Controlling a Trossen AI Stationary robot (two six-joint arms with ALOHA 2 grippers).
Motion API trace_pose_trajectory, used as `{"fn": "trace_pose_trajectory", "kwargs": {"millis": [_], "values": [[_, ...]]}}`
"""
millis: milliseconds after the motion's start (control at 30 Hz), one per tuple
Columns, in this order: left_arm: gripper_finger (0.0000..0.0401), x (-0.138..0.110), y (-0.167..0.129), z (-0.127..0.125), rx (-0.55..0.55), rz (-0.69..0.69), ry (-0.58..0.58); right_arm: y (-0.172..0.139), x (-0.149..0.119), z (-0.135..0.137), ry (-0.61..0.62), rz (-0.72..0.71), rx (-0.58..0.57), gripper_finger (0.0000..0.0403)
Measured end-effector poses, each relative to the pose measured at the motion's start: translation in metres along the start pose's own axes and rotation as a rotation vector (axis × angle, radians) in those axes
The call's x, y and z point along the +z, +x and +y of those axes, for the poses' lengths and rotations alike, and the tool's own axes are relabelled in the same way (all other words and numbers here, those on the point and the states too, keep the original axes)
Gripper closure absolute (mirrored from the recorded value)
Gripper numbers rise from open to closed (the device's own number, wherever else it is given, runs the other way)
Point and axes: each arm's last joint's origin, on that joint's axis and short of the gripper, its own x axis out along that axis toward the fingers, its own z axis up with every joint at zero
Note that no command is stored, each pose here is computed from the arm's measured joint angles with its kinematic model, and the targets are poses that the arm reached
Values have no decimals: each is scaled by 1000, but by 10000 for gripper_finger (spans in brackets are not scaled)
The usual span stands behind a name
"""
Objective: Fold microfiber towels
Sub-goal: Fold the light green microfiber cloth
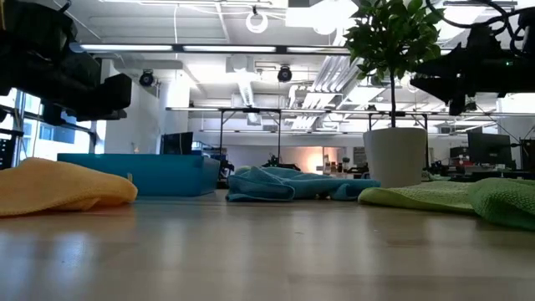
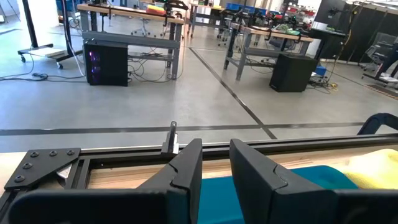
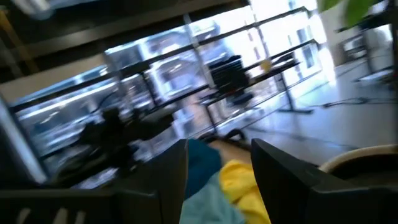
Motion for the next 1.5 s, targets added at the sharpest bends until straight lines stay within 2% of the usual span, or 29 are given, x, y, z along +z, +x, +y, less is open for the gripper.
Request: {"fn": "trace_pose_trajectory", "kwargs": {"millis": [267,400,600,933,1133,1267,1500], "values": [[327,0,0,0,-1,-3,-3,-1,-6,5,-27,124,205,234],[327,0,0,0,-1,-1,-1,-1,-6,6,-31,137,235,234],[327,0,0,0,0,0,0,-1,-5,4,-38,104,164,234],[327,0,0,1,50,-16,-1,0,-5,-5,-19,27,-98,234],[327,2,0,0,30,-24,-13,0,-8,-6,-75,53,-109,234],[327,9,0,-5,-90,-59,-78,0,-4,-5,-97,17,-94,234],[327,36,-8,-18,-469,-233,-69,1,0,-1,-50,-28,-54,234]]}}
